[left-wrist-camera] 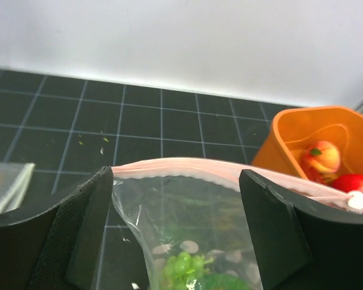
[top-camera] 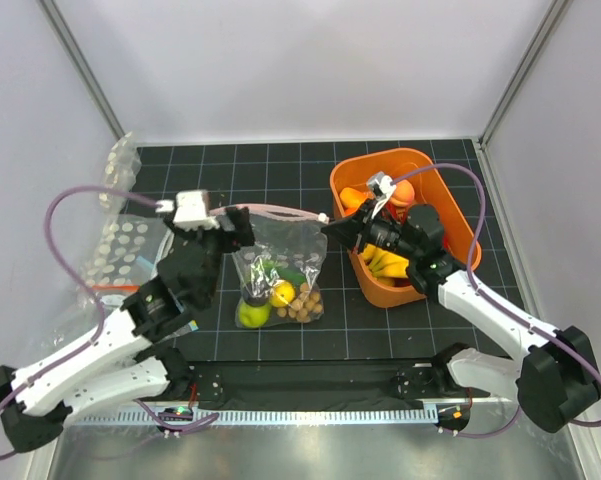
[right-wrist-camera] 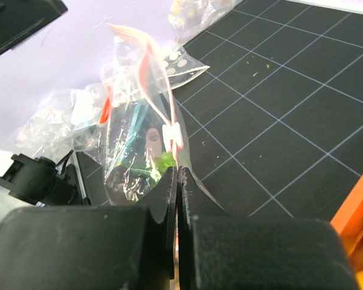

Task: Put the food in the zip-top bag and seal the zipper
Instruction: Zip the zipper food storage bag at the center of the board.

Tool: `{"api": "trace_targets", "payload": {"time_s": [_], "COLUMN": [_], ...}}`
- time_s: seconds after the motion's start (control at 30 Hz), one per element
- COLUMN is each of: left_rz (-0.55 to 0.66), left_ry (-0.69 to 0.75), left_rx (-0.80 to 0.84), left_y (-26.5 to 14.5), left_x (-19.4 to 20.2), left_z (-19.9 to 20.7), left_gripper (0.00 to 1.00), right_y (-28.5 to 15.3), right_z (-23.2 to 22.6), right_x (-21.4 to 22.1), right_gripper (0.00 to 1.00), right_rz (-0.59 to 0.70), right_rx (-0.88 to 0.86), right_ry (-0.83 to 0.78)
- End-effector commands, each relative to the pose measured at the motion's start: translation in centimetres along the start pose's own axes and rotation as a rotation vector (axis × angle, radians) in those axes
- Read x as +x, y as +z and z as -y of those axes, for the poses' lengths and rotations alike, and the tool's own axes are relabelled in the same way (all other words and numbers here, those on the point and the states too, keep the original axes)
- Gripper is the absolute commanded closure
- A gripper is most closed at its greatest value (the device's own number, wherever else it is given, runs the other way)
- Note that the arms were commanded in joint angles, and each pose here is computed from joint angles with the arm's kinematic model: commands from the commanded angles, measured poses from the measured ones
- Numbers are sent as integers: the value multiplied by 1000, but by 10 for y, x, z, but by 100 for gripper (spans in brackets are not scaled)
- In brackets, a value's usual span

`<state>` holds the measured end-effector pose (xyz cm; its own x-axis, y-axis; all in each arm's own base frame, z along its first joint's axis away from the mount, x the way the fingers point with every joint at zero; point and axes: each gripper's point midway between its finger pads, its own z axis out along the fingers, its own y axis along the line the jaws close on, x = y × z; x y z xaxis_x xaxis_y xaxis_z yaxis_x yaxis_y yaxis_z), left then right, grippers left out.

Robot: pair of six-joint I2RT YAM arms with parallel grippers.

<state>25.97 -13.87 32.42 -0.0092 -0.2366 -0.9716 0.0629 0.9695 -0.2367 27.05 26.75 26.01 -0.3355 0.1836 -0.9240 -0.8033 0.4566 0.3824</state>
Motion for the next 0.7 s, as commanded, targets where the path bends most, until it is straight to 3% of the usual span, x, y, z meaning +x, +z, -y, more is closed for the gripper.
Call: {"api": "trace_targets", "payload": {"time_s": [0.0, 0.13, 0.17, 0.33, 0.4, 0.5, 0.6, 0.67], "left_rz": [-70, -149, -184, -104, -99, -118, -138, -167], "left_ry": [218, 372, 407, 580, 583, 578, 593, 590], "left_rx": [-59, 113, 228, 573, 760, 876, 1049, 1193], "left_y": [17, 37, 39, 34, 25, 23, 11, -2], "left_x": [-1, -4, 10, 15, 16, 2, 6, 18], "left_z": [8, 61, 84, 139, 163, 171, 182, 190], "left_gripper": [9, 7, 6, 7, 17, 29, 30, 25], "right_y": [-2, 1, 2, 6, 4, 2, 0, -1], "right_z": [-8, -2, 1, 1, -1, -3, -8, -10], "right_x": [-31, -25, -22, -14, -16, -14, -14, -13], "right_gripper": [99, 99, 99, 99, 99, 99, 99, 99], "right_rz": [51, 19, 4, -27, -21, -24, -29, -31], "right_rx": [23, 53, 59, 44, 38, 30, 11, 2], "right_ry": [-26, 17, 30, 51, 44, 41, 36, 34]}}
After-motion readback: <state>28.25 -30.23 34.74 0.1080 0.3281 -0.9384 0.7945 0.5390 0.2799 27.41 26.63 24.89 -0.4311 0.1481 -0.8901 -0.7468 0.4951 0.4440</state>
